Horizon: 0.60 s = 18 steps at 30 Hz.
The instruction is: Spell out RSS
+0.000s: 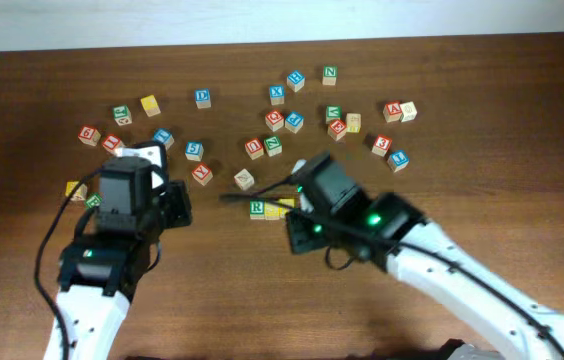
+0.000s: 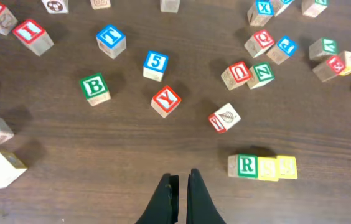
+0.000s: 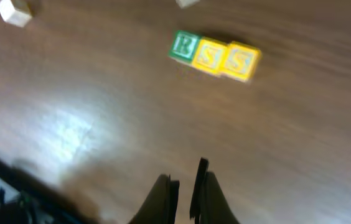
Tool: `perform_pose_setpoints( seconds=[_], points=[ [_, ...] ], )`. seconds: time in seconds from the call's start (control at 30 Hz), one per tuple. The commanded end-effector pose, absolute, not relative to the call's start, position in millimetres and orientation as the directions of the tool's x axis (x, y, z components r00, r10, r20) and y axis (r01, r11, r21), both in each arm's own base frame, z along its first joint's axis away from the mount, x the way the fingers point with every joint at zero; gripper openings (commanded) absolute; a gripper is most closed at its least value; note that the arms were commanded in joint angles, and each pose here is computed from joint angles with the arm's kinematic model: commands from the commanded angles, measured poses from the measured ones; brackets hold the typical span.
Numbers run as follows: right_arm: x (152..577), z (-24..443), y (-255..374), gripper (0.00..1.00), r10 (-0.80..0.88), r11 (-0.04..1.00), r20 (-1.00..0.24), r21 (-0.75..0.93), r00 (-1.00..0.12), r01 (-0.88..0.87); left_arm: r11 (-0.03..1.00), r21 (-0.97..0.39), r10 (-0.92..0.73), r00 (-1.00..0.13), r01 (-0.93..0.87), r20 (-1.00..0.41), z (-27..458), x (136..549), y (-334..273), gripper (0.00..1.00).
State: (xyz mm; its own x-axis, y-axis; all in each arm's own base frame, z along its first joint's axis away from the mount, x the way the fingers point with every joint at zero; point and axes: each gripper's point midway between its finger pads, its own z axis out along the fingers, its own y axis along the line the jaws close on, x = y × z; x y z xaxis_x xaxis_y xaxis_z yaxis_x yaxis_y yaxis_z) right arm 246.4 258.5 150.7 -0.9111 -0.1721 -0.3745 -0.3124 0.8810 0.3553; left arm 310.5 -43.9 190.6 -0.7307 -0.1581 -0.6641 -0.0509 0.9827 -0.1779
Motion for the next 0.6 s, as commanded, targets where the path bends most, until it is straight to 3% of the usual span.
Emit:
perform_pose_setpoints(
  seconds=[0.0,0.2,0.57],
  points=[
    [238,119,277,0.04,-0.157,0.878,-0.351,0.379,-0.923,-0.293,0.980,-0.199,-0.150,-0.725,-0.019,-0.672,200,304,-48,0.00],
    [253,62,288,0.04,-0.152,0.917,-0.319,0.308,-0.936,-0.254,0.981,-0.192,-0.133,-0.715,0.002,-0.687,208,292,-47,0.00],
    [266,34,289,0.04,-0.147,0.936,-0.329,0.258,-0.933,-0.239,0.983,-0.185,-0.131,-0.726,-0.005,-0.675,205,289,-46,0.00]
  ],
)
